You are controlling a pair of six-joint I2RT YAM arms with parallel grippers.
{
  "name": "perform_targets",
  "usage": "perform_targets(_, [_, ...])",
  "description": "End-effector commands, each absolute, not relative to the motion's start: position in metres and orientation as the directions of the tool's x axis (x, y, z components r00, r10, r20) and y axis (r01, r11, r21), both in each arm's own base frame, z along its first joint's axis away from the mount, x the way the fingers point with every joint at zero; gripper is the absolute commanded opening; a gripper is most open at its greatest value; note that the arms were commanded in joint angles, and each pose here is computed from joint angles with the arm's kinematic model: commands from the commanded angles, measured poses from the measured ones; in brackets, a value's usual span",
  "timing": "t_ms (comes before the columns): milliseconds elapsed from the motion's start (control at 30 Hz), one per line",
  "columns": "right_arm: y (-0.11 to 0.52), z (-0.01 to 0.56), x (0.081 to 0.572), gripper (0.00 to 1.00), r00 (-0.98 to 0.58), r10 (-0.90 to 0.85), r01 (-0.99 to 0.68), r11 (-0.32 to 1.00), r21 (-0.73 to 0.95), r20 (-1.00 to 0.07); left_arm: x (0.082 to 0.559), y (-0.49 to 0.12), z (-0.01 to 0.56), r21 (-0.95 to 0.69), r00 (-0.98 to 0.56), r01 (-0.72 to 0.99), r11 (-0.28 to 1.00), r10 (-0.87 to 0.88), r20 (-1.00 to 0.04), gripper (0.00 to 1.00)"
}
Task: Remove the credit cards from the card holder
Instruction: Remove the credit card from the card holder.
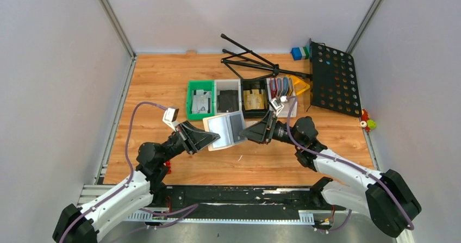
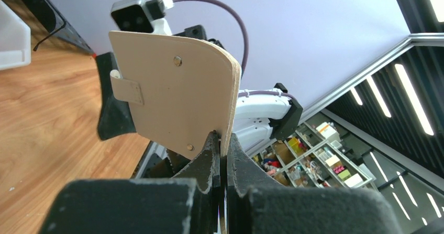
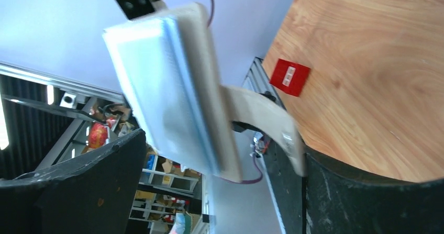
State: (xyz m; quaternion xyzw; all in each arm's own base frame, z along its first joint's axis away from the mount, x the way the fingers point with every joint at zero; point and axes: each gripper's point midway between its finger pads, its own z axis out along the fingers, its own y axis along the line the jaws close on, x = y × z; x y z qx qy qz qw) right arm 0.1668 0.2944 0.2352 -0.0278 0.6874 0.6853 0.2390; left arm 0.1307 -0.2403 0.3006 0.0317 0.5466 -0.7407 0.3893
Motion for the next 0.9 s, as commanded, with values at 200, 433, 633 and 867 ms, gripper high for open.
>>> perform_targets(200, [0.284, 0.303, 0.154, 0.45, -0.804, 0.361, -0.520, -0.044, 0.853, -0.472, 0.128, -0.238, 0.308, -0.758, -0.668, 0.645, -0.094, -0.552, -0.500, 0.00])
perform_targets(433, [0.279, 0.302, 0.155, 0.40, -0.771, 0.370, -0.553, 0.013, 0.833, -0.518, 0.128, -0.238, 0.300, -0.765, -0.669, 0.640, -0.073, -0.542, -0.508, 0.00])
perform_targets(633, [0.279, 0.299, 0.154, 0.39, -0.758, 0.345, -0.573, 0.055, 0.818, -0.554, 0.128, -0.239, 0.296, -0.765, -0.668, 0.641, -0.060, -0.535, -0.517, 0.00])
perform_targets(867, [0.271, 0.296, 0.153, 0.35, -0.715, 0.352, -0.606, 0.118, 0.787, -0.604, 0.129, -0.238, 0.287, -0.770, -0.665, 0.637, -0.034, -0.531, -0.526, 0.00])
